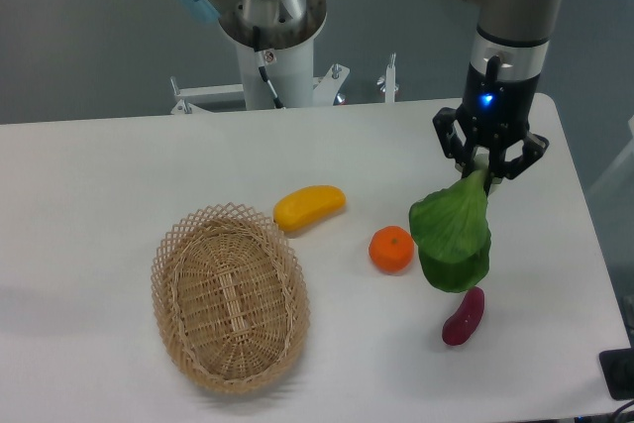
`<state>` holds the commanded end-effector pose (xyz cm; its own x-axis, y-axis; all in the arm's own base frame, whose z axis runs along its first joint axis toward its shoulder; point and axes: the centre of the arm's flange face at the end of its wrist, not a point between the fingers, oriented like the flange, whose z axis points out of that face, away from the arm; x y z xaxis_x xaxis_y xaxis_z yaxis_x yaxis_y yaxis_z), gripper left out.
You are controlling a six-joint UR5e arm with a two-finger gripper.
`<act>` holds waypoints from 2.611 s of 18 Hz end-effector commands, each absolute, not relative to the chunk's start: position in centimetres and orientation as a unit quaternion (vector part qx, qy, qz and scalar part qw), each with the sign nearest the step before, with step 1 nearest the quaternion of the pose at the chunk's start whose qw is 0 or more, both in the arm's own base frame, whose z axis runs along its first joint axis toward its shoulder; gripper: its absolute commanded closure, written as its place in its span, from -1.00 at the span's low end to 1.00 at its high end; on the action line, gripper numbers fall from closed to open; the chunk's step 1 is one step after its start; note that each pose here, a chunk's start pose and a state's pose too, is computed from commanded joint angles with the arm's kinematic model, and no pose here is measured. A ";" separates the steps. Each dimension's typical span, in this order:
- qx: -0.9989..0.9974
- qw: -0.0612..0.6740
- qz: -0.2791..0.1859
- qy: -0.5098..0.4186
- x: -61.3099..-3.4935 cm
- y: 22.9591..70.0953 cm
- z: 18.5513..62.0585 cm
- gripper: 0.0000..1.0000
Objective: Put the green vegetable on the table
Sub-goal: 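Lower the held green bok choy toward the table beside the orange, then open the gripper to release the bok choy onto the table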
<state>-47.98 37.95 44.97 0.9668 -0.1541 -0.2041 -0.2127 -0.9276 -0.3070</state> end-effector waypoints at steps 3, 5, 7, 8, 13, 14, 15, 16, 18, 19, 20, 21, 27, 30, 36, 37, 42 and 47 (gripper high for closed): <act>-0.977 0.164 0.088 0.103 -48.1 37.8 44.7 0.54; -0.978 0.162 0.086 0.102 -48.1 37.5 44.4 0.54; -0.977 0.160 0.085 0.117 -48.1 37.4 44.0 0.54; -0.976 0.158 0.082 0.123 -47.9 37.4 43.6 0.54; -0.973 0.149 0.071 0.163 -47.0 36.8 41.7 0.54; -0.972 0.146 0.063 0.170 -46.7 36.5 40.8 0.54; -0.970 0.145 0.062 0.184 -46.3 36.3 40.3 0.55; -0.967 0.143 0.065 0.201 -46.3 36.0 40.0 0.55; -0.964 0.139 0.064 0.219 -46.9 34.7 39.2 0.54; -0.962 0.137 0.062 0.226 -47.1 34.2 38.7 0.54; -0.960 0.136 0.062 0.237 -47.3 33.7 38.4 0.55; -0.958 0.134 0.060 0.248 -47.6 33.1 38.0 0.55; -0.936 0.121 0.044 0.329 -50.1 29.2 33.5 0.56; -0.925 0.117 0.038 0.359 -52.1 27.3 30.5 0.56; -0.911 0.100 0.044 0.398 -52.8 25.0 24.2 0.56; -0.908 0.099 0.050 0.405 -52.6 24.9 23.3 0.56; -0.909 0.097 0.054 0.403 -52.1 24.0 22.0 0.56; -0.910 0.097 0.054 0.400 -52.1 24.0 22.0 0.29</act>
<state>-52.15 23.97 22.01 0.6742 -0.7171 -0.1767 -0.7383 -0.6611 -0.1338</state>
